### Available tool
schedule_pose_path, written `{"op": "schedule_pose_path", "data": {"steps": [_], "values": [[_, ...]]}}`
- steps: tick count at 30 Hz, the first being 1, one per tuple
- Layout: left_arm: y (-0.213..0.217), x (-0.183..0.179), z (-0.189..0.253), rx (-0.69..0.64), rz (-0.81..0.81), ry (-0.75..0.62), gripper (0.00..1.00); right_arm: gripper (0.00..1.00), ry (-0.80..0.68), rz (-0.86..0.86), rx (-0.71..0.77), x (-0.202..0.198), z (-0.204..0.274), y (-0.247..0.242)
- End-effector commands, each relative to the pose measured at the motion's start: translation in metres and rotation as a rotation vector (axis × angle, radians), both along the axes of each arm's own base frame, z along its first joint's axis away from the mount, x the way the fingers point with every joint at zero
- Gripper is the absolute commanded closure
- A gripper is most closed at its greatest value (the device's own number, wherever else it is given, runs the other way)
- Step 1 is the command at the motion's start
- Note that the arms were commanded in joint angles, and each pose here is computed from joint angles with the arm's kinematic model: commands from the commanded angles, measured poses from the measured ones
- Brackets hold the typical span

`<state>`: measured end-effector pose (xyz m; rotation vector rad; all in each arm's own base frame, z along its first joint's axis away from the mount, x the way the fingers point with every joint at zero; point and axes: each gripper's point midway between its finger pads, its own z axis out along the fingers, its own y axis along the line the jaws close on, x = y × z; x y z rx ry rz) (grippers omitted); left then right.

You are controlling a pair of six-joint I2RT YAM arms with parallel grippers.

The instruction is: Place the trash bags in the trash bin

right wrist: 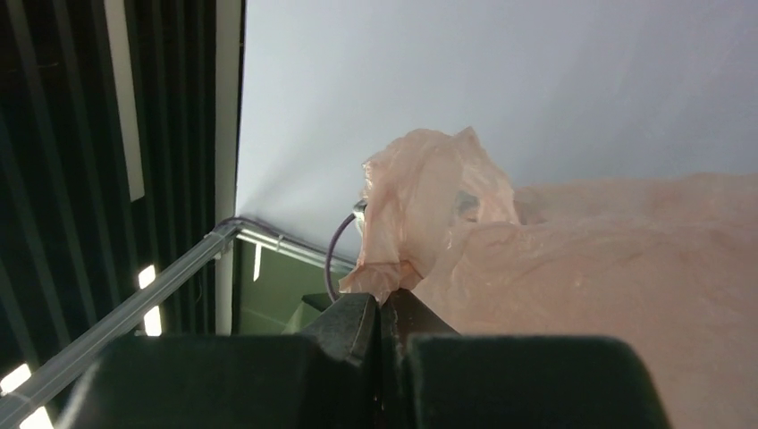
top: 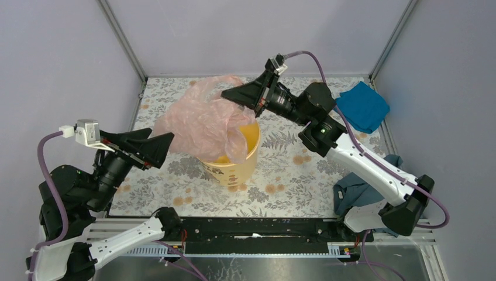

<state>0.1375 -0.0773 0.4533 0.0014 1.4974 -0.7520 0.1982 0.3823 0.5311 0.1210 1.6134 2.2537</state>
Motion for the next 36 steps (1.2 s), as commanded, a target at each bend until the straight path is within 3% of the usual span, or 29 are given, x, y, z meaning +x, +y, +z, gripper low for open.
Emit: {"op": "schedule_pose_path", "data": {"steps": [1,4,7,11,14,19,26,33,36], "values": [[0.013,0.002,0.011,-0.067,0.063,0.001,0.01,1.00,0.023,-0.116,-0.044,0.011,-0.030,-0.021],[0.008,0.009,0.002,-0.074,0.079,0.036,0.01,1.00,0.059,-0.266,-0.151,0.040,-0.074,-0.043],[-0.007,0.021,-0.014,-0.060,0.094,0.103,0.01,1.00,0.040,-0.412,-0.221,0.059,-0.089,-0.075],[-0.028,0.048,-0.048,0.005,0.181,0.250,0.02,1.00,0.015,-0.451,-0.301,0.063,-0.094,-0.090],[-0.043,0.065,-0.072,0.086,0.240,0.342,0.10,1.00,-0.034,-0.467,-0.347,0.062,-0.086,-0.095],[-0.059,0.080,-0.074,0.084,0.269,0.358,0.17,1.00,-0.137,-0.430,-0.354,0.051,-0.062,-0.095],[-0.057,0.075,-0.041,0.005,0.217,0.248,0.17,1.00,-0.151,-0.252,-0.407,0.046,-0.077,-0.067],[-0.070,0.084,-0.067,0.019,0.214,0.271,0.37,1.00,-0.204,-0.126,-0.447,0.038,-0.096,-0.052],[-0.069,0.082,-0.062,0.014,0.203,0.258,0.30,1.00,-0.226,-0.167,-0.551,0.041,-0.111,-0.061]]}}
